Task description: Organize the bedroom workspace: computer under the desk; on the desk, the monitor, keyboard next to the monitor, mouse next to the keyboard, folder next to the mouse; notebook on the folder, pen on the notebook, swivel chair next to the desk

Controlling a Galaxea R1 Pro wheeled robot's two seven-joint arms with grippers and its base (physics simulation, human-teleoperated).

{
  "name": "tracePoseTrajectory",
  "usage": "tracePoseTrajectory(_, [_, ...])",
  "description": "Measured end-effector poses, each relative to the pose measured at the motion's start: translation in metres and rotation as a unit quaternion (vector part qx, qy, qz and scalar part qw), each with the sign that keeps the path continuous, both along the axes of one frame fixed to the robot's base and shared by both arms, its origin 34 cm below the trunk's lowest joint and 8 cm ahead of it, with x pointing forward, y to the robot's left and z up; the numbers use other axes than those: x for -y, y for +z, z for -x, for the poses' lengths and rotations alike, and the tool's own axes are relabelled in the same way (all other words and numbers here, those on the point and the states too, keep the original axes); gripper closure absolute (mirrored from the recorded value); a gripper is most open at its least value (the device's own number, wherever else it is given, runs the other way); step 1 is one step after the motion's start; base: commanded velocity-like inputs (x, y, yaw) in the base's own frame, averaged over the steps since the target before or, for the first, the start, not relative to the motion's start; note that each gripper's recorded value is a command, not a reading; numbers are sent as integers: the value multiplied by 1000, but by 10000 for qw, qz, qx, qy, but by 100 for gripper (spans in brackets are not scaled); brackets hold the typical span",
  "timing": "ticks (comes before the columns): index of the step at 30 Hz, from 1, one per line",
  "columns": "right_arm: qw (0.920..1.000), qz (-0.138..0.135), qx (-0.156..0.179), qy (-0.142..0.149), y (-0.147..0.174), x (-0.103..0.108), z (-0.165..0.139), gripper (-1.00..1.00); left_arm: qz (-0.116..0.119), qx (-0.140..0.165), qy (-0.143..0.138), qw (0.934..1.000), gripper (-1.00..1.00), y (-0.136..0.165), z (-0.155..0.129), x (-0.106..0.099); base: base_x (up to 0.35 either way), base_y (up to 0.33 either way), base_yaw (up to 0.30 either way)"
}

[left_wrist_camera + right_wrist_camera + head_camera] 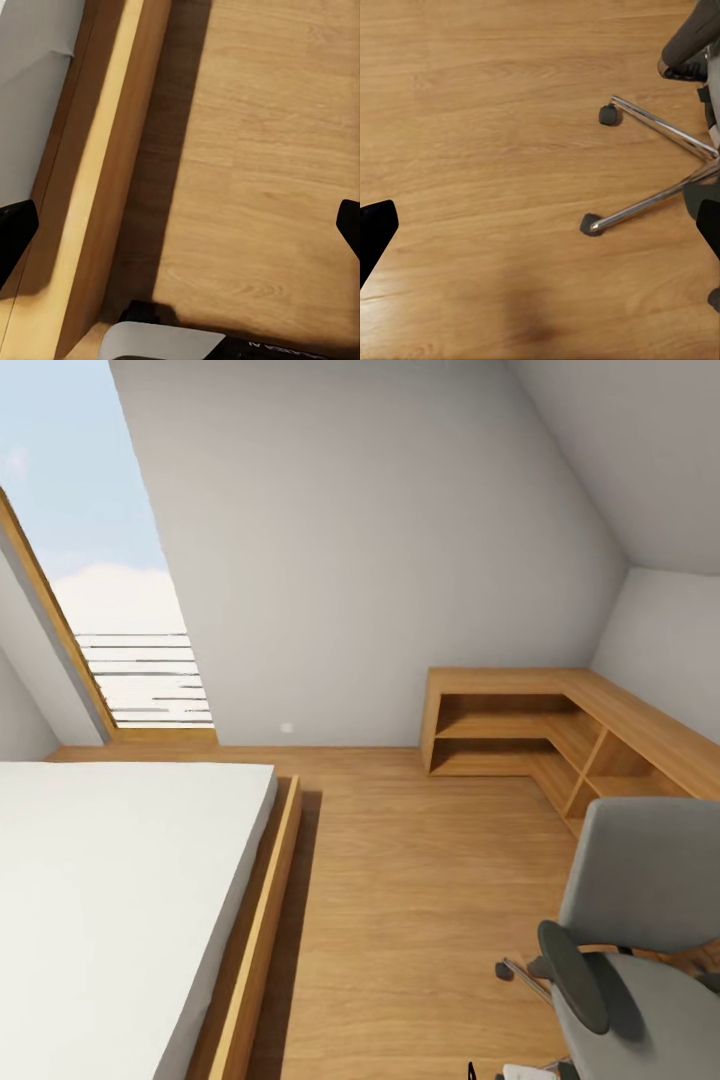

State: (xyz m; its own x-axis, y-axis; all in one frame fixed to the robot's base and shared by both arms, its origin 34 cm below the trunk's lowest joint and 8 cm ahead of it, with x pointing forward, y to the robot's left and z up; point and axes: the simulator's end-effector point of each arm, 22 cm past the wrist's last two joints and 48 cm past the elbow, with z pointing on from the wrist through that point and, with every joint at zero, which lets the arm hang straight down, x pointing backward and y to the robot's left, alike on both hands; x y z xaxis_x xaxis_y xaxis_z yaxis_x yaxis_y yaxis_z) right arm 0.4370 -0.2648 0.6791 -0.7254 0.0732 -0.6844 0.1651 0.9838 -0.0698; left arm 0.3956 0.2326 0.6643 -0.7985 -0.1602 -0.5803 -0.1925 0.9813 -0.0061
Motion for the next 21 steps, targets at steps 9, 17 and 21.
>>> tracePoseTrajectory(9, [10000, 0, 2, 1, 0, 0, 0, -100, 8, -3, 6, 10000, -100, 0, 1, 0, 193, 0, -1])
tracePoseTrajectory(17, [10000, 0, 3, 1, 0, 0, 0, -100, 10, -4, 10, 10000, -100, 0, 1, 0, 315, 0, 0])
tracePoseTrajectory(21, [10000, 0, 3, 1, 0, 0, 0, -100, 10, -4, 9, 10000, -100, 0, 1, 0, 330, 0, 0])
